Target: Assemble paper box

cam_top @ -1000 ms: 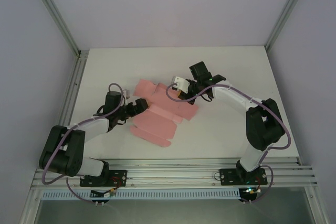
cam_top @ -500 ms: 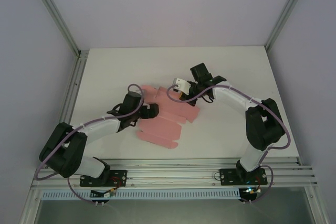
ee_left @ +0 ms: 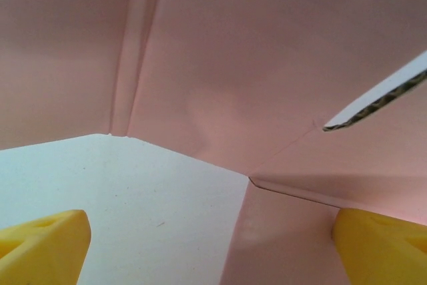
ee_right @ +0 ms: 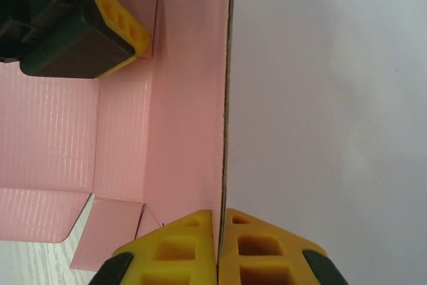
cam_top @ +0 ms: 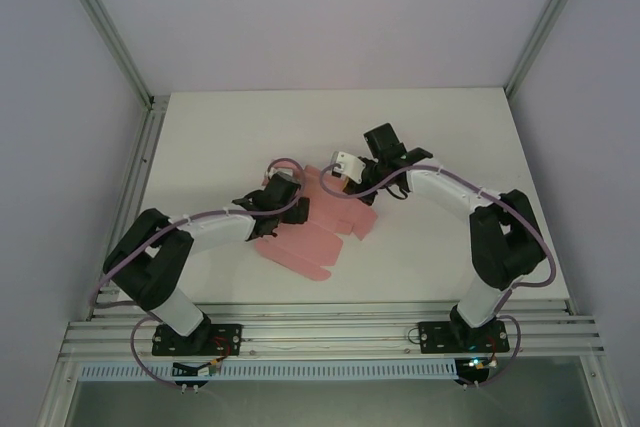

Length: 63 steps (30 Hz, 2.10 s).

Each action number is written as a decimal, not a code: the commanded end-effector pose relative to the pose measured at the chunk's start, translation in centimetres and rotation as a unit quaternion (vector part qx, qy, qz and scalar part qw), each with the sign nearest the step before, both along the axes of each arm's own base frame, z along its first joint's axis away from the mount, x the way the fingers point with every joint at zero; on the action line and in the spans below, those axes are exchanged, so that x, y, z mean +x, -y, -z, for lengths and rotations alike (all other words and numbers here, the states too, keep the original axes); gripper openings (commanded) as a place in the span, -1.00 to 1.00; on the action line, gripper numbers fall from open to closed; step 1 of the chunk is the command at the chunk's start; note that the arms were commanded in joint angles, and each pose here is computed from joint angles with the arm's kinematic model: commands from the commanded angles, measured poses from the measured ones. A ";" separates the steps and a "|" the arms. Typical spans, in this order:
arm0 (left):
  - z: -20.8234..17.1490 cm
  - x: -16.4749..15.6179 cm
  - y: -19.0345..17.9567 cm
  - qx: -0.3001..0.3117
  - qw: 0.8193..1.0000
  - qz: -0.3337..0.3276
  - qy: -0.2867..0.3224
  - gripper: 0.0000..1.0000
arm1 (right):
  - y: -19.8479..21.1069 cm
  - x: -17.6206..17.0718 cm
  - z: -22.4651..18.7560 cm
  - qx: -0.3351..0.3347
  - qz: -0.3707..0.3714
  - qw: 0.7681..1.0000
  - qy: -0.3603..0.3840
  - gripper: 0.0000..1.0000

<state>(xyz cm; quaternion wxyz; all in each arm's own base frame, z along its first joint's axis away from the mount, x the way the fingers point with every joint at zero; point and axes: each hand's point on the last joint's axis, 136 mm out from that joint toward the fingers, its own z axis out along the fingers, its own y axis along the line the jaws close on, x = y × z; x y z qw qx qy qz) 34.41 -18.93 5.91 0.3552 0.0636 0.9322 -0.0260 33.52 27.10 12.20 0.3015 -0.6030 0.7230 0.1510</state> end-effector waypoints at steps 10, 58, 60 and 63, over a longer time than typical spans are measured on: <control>1.7 -1.3 -2.1 0.154 0.988 -0.021 -0.022 0.90 | -1.5 -0.2 -2.5 0.053 -0.020 0.998 0.028 -1.00; -8.8 -5.9 -11.0 -0.255 0.948 -0.154 0.111 0.99 | -0.1 10.6 -4.0 -0.221 0.014 0.889 0.402 -1.00; -8.7 -5.9 -11.2 -0.252 0.948 -0.159 0.111 1.00 | -0.3 10.5 -3.6 -0.226 0.012 0.880 0.418 -1.00; -8.7 -5.8 -11.4 -0.248 0.948 -0.166 0.111 0.99 | -0.5 9.9 -2.9 -0.229 0.006 0.876 0.423 -0.99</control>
